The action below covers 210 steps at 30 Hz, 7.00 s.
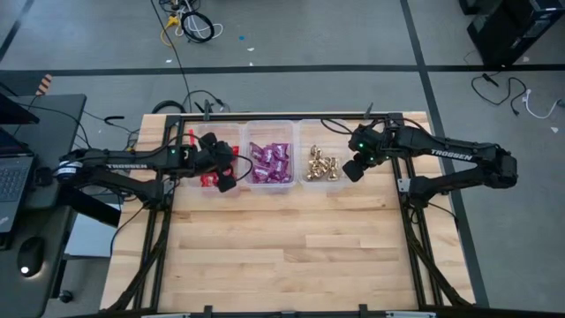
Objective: Sort candy
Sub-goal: Move the bottom right transparent bin to the right of the top center transparent bin, then return to Home Position
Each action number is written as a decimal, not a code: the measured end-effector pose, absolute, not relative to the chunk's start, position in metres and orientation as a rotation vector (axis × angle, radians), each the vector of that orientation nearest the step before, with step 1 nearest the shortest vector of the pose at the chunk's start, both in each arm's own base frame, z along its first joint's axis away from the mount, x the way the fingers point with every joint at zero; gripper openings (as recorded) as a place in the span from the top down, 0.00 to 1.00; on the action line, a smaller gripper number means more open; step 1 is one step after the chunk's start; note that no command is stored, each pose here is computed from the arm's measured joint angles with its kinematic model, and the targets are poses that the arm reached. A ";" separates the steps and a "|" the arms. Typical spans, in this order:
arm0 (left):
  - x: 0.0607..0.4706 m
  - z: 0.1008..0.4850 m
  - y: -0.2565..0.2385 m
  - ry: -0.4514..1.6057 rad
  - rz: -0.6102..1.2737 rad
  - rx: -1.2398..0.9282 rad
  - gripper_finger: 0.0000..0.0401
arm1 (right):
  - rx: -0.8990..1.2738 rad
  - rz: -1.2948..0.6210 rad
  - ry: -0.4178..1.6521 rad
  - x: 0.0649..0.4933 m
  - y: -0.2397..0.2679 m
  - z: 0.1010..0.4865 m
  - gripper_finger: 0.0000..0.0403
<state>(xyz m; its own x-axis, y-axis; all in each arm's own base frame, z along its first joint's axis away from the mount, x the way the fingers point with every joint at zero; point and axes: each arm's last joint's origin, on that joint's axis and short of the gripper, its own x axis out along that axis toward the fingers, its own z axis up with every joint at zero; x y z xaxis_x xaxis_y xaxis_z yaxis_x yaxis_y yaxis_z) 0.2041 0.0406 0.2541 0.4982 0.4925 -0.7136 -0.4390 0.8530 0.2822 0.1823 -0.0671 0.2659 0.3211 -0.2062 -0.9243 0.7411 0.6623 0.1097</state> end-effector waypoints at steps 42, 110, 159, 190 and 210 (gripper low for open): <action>0.111 0.307 -0.005 0.082 -0.034 0.502 1.00 | -0.299 0.084 0.022 0.154 0.010 0.352 1.00; 0.098 0.173 -0.005 -0.075 -0.013 0.342 1.00 | -0.130 0.124 -0.144 0.097 0.008 0.178 1.00; 0.098 0.172 -0.005 -0.065 0.005 0.252 0.97 | -0.106 0.107 -0.138 0.097 0.007 0.178 1.00; 0.098 0.172 -0.005 -0.064 0.005 0.252 0.97 | -0.106 0.107 -0.139 0.097 0.008 0.178 1.00; 0.098 0.172 -0.005 -0.064 0.005 0.252 0.97 | -0.106 0.108 -0.139 0.097 0.008 0.178 1.00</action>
